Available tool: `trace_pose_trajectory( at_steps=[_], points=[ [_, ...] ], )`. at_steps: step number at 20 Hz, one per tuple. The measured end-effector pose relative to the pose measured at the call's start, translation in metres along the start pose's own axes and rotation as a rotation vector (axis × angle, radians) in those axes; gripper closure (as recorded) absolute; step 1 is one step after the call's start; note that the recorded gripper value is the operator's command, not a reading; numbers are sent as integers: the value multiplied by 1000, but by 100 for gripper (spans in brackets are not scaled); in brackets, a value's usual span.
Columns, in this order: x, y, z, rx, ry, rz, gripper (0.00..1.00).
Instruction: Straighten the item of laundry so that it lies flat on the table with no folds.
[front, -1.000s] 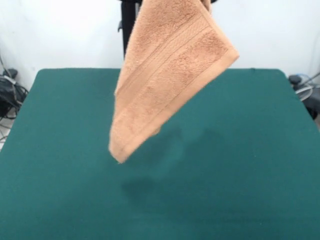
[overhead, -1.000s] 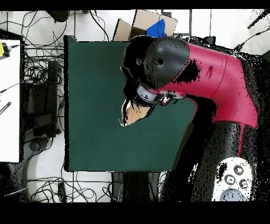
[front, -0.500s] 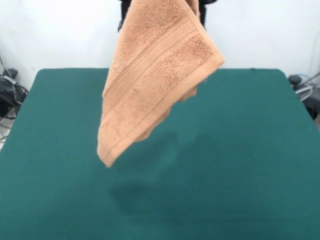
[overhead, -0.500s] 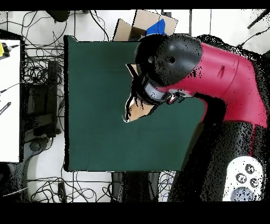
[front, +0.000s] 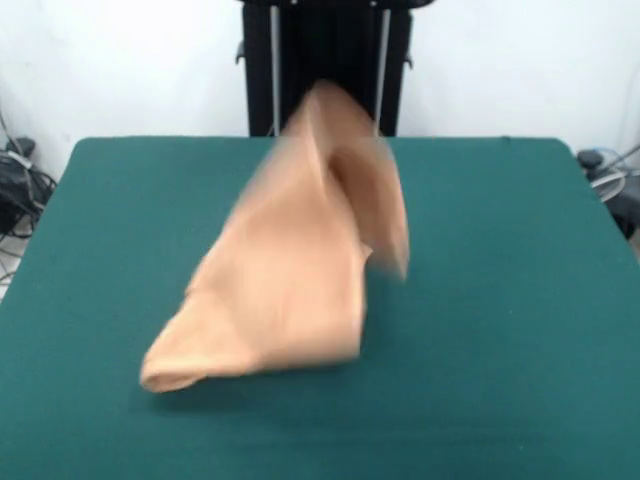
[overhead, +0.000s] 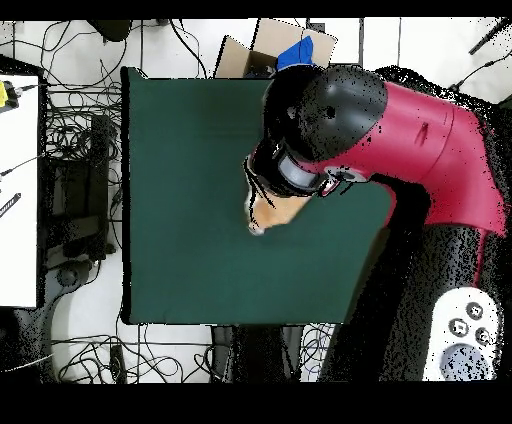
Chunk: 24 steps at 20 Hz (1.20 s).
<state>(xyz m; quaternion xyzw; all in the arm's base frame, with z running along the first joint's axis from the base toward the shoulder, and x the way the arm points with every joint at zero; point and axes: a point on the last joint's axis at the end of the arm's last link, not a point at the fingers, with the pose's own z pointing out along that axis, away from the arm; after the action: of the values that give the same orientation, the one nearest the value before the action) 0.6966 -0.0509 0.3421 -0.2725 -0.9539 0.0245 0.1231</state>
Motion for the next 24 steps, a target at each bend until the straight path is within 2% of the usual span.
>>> trace_pose_trajectory(
  at_steps=[24],
  points=[
    [10, 19, -13, -42, -4, -16, 0]
  ],
)
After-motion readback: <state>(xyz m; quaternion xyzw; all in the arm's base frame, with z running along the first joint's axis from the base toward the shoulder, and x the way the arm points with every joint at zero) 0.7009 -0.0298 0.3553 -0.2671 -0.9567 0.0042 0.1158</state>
